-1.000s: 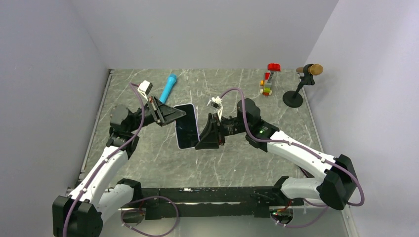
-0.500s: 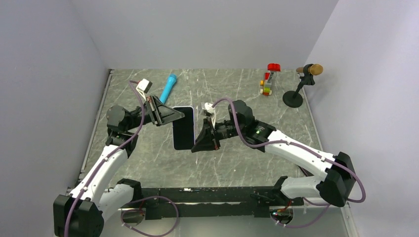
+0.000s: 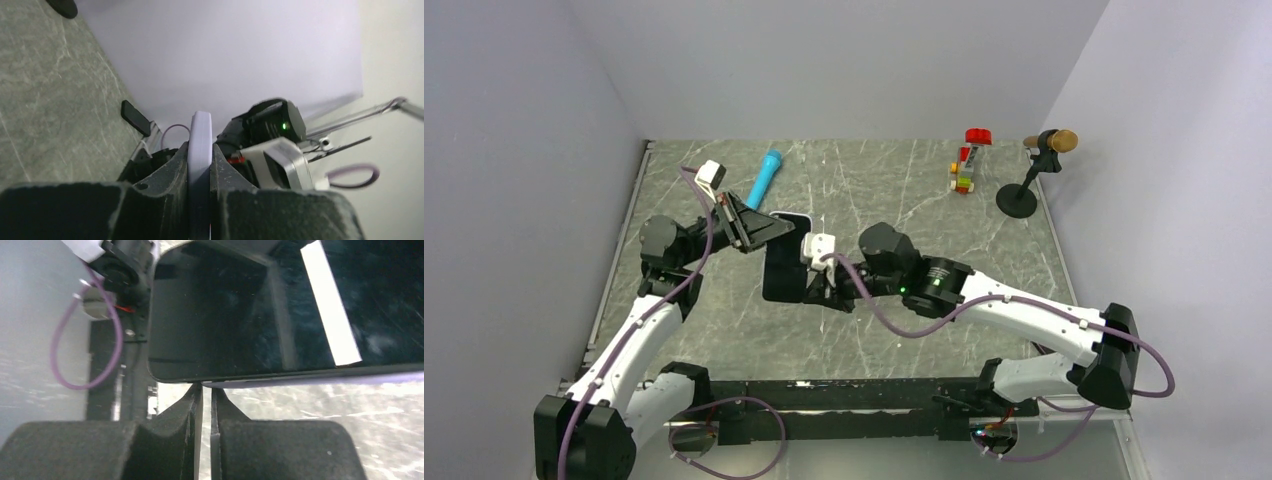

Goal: Take the phone out of the phone case
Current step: Remove the phone case from the phone, then place the phone case at the center of the board.

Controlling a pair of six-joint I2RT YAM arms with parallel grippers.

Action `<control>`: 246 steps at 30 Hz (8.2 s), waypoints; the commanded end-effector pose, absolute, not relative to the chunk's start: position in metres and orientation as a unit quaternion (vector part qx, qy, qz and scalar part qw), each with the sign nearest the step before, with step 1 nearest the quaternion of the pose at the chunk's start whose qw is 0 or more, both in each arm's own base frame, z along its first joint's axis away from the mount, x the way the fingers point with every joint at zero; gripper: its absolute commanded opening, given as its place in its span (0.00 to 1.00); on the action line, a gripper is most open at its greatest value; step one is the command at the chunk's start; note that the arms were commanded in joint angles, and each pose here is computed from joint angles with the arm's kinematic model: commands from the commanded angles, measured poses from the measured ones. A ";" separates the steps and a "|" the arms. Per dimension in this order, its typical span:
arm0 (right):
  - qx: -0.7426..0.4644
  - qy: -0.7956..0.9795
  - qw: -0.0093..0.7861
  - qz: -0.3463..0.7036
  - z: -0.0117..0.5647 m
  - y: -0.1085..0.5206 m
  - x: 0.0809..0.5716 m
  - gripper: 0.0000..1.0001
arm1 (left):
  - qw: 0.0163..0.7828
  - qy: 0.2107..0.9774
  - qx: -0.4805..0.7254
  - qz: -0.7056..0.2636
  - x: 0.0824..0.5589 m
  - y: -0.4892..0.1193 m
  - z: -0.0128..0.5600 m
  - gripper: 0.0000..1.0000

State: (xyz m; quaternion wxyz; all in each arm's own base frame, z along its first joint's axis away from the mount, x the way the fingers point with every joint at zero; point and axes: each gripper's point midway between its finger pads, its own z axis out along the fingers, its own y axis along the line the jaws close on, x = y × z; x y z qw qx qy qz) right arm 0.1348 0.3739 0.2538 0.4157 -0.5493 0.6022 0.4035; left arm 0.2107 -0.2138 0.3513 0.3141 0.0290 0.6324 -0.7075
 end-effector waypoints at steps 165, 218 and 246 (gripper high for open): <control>-0.096 0.579 0.163 0.793 0.343 0.367 0.152 0.00 | 0.392 0.659 0.051 -0.640 0.188 -0.206 0.284 0.58; -0.087 0.740 0.305 0.593 0.284 0.322 0.168 0.00 | 0.457 0.696 -0.502 -0.232 0.316 0.039 0.198 0.00; -0.076 0.825 0.355 0.434 0.260 0.265 0.176 0.00 | 0.486 0.682 -0.507 -0.201 0.471 0.124 0.117 0.13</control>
